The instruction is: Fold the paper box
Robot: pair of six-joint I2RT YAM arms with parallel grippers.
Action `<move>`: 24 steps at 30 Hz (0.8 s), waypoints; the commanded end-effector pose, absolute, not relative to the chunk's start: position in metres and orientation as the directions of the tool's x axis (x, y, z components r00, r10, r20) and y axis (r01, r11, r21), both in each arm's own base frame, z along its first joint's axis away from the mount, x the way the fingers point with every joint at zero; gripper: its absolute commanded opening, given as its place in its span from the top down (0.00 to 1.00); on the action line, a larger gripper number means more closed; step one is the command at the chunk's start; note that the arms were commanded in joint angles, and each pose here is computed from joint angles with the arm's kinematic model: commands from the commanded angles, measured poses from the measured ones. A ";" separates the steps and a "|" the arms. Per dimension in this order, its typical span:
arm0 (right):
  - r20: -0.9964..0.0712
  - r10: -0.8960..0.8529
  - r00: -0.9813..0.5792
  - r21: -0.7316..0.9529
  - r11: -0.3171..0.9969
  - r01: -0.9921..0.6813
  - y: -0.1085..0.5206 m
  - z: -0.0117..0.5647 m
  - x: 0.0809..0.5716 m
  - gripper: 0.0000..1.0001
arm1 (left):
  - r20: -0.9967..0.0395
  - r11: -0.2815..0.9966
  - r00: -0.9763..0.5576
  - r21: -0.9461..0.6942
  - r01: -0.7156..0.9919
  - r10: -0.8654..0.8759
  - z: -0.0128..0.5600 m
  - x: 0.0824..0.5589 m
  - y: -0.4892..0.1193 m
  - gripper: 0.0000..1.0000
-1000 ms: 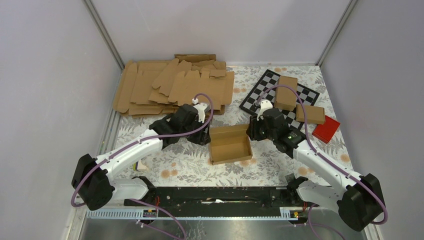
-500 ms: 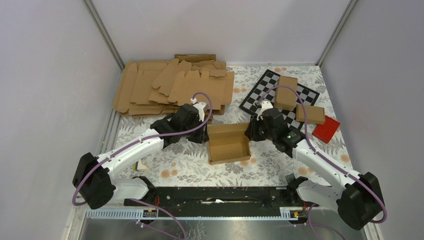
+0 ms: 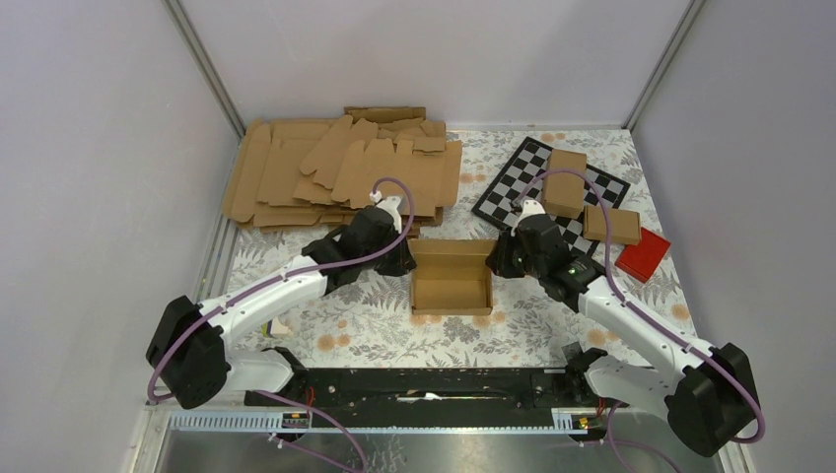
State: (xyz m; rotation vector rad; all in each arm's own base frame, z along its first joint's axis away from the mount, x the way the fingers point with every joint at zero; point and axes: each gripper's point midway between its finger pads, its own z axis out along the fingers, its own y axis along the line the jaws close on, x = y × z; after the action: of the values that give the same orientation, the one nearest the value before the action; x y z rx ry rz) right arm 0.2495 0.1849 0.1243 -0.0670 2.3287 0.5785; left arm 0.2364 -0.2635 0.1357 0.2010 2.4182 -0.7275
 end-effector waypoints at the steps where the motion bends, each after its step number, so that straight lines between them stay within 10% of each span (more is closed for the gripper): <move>1: -0.692 0.180 -0.699 0.420 0.888 -0.187 0.185 0.140 0.257 0.86 | -0.627 0.814 -0.774 -0.496 0.304 -0.093 0.144 0.248 -0.273 1.00; 24: -0.795 0.143 -0.589 0.362 0.891 -0.273 0.179 0.116 0.255 0.94 | -0.867 0.753 -0.467 -0.423 0.504 -0.174 0.158 0.251 -0.278 1.00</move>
State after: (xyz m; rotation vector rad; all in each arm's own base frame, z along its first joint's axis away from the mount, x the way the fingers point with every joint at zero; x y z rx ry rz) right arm 0.2461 0.1826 0.1089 -0.1231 2.2132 0.5888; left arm 0.2387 -0.2666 0.1165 0.2501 2.1218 -0.7553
